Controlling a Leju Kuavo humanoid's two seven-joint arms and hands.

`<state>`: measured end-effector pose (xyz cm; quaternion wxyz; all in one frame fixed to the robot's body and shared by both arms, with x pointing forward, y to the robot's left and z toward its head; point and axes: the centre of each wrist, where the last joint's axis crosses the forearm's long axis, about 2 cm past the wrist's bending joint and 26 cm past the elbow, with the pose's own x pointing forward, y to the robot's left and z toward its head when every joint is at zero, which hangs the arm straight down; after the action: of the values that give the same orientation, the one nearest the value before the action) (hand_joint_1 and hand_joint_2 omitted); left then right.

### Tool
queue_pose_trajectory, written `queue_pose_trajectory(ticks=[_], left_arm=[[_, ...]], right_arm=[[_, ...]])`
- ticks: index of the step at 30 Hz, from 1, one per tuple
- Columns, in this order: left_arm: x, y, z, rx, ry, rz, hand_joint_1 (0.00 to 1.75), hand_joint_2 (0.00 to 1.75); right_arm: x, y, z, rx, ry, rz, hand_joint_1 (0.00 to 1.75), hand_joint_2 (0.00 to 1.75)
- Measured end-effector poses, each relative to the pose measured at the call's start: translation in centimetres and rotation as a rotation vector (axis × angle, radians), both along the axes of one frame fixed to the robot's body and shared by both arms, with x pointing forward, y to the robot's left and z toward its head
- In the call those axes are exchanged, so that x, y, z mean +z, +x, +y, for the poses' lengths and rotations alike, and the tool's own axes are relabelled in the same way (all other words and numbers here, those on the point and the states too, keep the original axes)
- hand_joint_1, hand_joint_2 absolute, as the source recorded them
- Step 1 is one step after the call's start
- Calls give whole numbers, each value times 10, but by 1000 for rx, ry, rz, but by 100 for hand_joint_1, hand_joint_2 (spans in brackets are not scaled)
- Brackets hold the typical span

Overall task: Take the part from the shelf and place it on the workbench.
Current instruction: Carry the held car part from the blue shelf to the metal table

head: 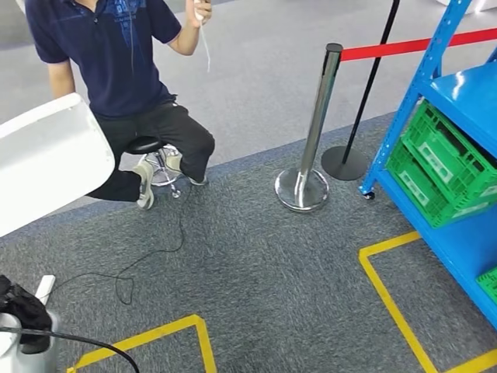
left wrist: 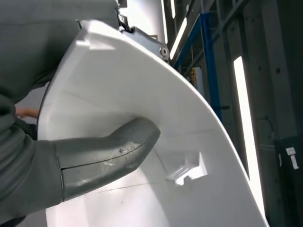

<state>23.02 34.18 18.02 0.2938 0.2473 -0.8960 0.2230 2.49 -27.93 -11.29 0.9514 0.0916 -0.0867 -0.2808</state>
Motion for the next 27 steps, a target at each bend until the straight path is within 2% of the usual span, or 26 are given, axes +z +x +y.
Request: queue_pose_trajectory(ticks=[20, 27], left_arm=[[-3, -2, 2, 5, 3, 13, 175, 175], [-4, -2, 1, 7, 2, 16, 175, 175]], right_arm=[[1, 8, -6, -20, -21, -11, 0, 175], [0, 1, -5, -25, -30, 4, 0, 175]])
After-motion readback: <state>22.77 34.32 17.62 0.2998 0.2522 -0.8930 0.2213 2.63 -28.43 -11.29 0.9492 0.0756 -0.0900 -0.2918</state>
